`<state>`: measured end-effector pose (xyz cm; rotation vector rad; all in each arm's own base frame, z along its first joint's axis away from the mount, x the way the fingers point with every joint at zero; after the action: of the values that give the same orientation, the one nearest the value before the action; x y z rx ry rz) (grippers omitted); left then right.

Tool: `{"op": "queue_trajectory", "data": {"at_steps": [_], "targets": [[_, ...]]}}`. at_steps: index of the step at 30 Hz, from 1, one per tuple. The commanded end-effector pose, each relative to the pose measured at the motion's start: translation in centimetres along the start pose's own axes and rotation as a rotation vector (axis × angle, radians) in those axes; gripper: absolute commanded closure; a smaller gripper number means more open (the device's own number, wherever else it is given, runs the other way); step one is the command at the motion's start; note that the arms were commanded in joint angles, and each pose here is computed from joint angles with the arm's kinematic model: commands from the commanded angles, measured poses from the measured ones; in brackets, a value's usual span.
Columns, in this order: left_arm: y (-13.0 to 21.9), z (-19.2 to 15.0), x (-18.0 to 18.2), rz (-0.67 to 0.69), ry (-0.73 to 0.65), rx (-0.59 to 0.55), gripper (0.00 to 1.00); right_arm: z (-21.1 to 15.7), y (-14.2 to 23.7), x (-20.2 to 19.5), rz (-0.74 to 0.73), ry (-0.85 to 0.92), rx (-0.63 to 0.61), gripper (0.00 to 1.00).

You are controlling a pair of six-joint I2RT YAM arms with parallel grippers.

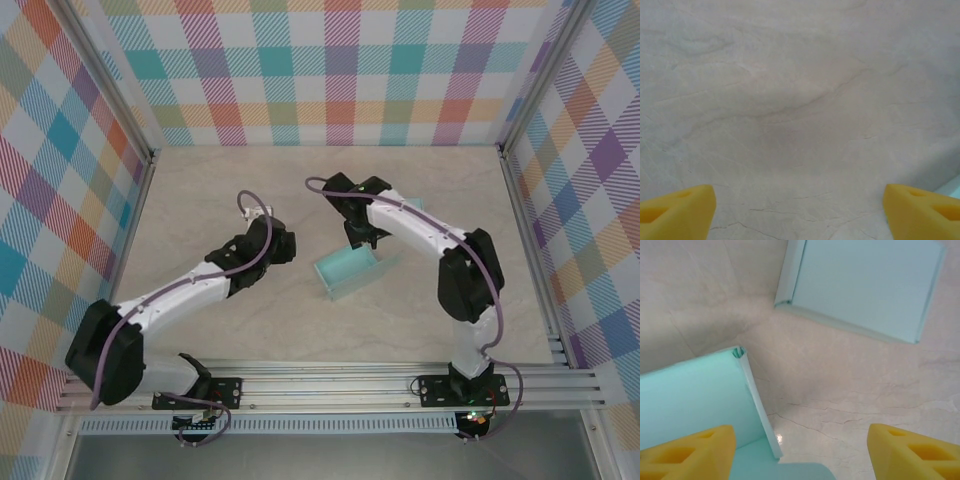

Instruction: Fold the paper box

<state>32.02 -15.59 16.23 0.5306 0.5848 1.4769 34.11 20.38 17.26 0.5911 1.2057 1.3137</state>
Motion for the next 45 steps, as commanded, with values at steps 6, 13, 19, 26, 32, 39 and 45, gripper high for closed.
{"op": "queue_trajectory", "data": {"at_steps": [6, 13, 19, 26, 32, 39, 45], "targets": [[-4.6, 0.7, -2.7, -0.067, -0.066, 0.073, 0.29, -1.1, 9.5, -5.5, 0.13, -0.259, -0.28, 0.34], [-7.7, -0.1, -5.2, -0.133, -0.088, 0.135, 0.45, -8.5, 9.7, -9.2, 0.168, -0.491, -0.317, 0.44], [-9.2, -1.6, -6.7, -0.207, -0.068, 0.192, 0.53, -14.5, 4.5, -6.9, 0.372, -0.75, -0.268, 0.54], [-9.4, -3.6, -7.1, -0.256, -0.054, 0.247, 0.62, -17.5, -1.3, -2.4, 0.632, -0.943, -0.217, 0.72], [-9.1, -6.8, -7.4, -0.336, 0.02, 0.304, 0.67, -16.5, -3.1, 0.0, 0.728, -0.909, -0.151, 0.74], [-7.7, -9.1, -8.2, -0.394, 0.056, 0.319, 0.67, -13.0, -5.4, 0.6, 0.762, -0.865, -0.131, 0.75], [-5.8, -10.6, -10.5, -0.462, 0.05, 0.312, 0.68, -8.4, -6.2, 0.3, 0.81, -0.802, -0.165, 0.77]]}}
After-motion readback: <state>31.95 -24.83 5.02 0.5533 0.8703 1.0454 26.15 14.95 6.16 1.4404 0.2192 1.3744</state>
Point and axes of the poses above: each hand's point on the last joint's axis, 136 mm out from that joint toward the fingers, its own y axis back along the fingers, its own x axis along the line the jaws close on, z = x × y, the point moved 3 cm from there along y, back along the fingers, and after that the axes turned 3 degrees about -y, right-handed, at the moved point
